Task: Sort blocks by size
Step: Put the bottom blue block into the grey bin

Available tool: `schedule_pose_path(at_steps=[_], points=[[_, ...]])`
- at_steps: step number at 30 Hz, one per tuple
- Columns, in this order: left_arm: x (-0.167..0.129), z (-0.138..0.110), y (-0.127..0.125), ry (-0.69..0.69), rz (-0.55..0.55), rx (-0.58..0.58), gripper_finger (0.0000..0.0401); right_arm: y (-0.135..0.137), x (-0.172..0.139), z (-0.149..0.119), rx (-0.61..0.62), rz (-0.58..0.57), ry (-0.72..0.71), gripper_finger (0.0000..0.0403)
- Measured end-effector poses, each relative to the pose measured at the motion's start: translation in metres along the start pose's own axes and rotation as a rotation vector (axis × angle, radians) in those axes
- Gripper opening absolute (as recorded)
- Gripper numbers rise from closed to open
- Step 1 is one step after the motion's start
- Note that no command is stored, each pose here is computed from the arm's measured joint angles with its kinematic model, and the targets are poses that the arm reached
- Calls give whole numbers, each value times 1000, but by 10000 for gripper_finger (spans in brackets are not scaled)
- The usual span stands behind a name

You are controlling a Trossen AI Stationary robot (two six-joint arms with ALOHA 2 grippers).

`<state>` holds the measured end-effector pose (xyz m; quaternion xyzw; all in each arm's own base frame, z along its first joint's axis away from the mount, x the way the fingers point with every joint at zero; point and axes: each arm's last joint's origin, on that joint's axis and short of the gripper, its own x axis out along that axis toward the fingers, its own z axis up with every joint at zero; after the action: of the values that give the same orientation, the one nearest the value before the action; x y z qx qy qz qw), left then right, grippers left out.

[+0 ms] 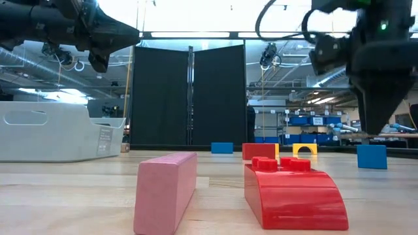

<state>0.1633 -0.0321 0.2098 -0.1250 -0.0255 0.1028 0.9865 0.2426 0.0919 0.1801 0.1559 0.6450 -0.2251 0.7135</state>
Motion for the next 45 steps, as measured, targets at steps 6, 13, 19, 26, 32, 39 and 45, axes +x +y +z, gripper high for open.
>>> schedule_pose_path(at_steps=[6, 13, 19, 26, 32, 39, 45], points=[[0, 0, 0, -3, -1, -1, 76, -6, 17, 1, 21, 33, -1, 306], [0, 0, 0, -3, -1, -1, 76, -11, 33, 1, 31, 84, 0, 288], [0, 0, 0, -1, 0, 1, 76, -15, 42, -4, 23, 100, 28, 251], [0, 0, 0, -1, 1, 1, 76, -14, 42, -3, -41, 116, 10, 157], [0, 0, 0, -1, 1, 1, 76, -9, 39, 3, -79, 148, -26, 144], [0, 1, 0, -7, 0, -4, 76, 17, 1, 42, -148, 279, -346, 144], [0, 3, -1, -30, -6, -15, 76, 37, -18, 95, -163, 372, -789, 144]])
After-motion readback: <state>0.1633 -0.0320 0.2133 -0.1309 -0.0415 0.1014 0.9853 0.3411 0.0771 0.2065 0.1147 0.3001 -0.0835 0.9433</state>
